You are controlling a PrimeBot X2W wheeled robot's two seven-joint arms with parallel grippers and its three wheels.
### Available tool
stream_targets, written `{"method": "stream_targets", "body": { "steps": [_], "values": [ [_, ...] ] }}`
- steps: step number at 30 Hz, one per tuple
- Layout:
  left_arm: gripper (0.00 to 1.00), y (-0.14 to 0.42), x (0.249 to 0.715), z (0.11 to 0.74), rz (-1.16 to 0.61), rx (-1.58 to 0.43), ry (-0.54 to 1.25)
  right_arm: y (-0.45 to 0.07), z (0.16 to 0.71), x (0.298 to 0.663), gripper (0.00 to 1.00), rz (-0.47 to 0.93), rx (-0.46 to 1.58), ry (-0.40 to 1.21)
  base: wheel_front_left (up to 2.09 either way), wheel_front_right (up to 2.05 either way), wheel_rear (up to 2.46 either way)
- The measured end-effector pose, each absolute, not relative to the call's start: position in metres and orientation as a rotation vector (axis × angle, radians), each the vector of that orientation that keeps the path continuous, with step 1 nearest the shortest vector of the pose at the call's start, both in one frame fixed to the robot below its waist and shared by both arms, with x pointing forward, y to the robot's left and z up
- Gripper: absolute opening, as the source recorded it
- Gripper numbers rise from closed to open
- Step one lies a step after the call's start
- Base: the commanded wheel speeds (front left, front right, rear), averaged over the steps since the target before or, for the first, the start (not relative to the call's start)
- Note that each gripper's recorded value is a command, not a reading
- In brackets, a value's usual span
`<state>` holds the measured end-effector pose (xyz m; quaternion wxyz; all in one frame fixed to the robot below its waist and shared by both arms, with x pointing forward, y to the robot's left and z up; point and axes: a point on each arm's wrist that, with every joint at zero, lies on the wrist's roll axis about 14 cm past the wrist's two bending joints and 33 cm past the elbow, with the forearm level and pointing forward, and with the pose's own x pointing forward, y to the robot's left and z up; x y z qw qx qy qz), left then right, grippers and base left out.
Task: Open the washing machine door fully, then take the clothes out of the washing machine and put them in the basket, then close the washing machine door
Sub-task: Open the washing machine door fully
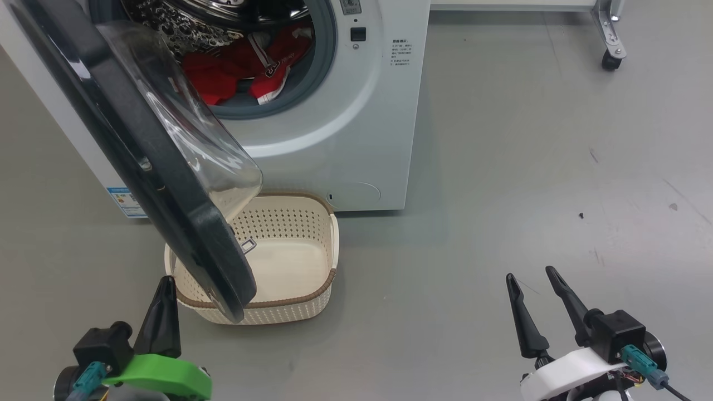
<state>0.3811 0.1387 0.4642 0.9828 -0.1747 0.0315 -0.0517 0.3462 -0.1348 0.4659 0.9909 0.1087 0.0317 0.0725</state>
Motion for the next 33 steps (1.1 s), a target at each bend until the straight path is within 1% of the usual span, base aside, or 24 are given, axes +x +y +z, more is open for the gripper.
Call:
{"method": "stream_targets", "body": {
  "steps": [7,13,24,33],
  "values": [
    [0.00,0.147,0.381,0.477,-0.087,-0.348,0.022,-0.132,0.469,0.343,1.00,0.154,0.222,0.053,0.00,0.00,0.00],
    [0.00,0.157,0.388,0.501,-0.071,-0.347,-0.059,-0.133,0.470,0.343,1.00,0.151,0.225,0.049,0.00,0.00,0.00],
    [0.00,0.175,0.409,0.570,-0.065,-0.324,-0.274,-0.135,0.469,0.344,1.00,0.137,0.232,0.053,0.00,0.00,0.00],
    [0.00,0.174,0.418,0.649,-0.118,-0.291,-0.505,-0.133,0.466,0.344,1.00,0.143,0.235,0.060,0.00,0.00,0.00]
  ]
}}
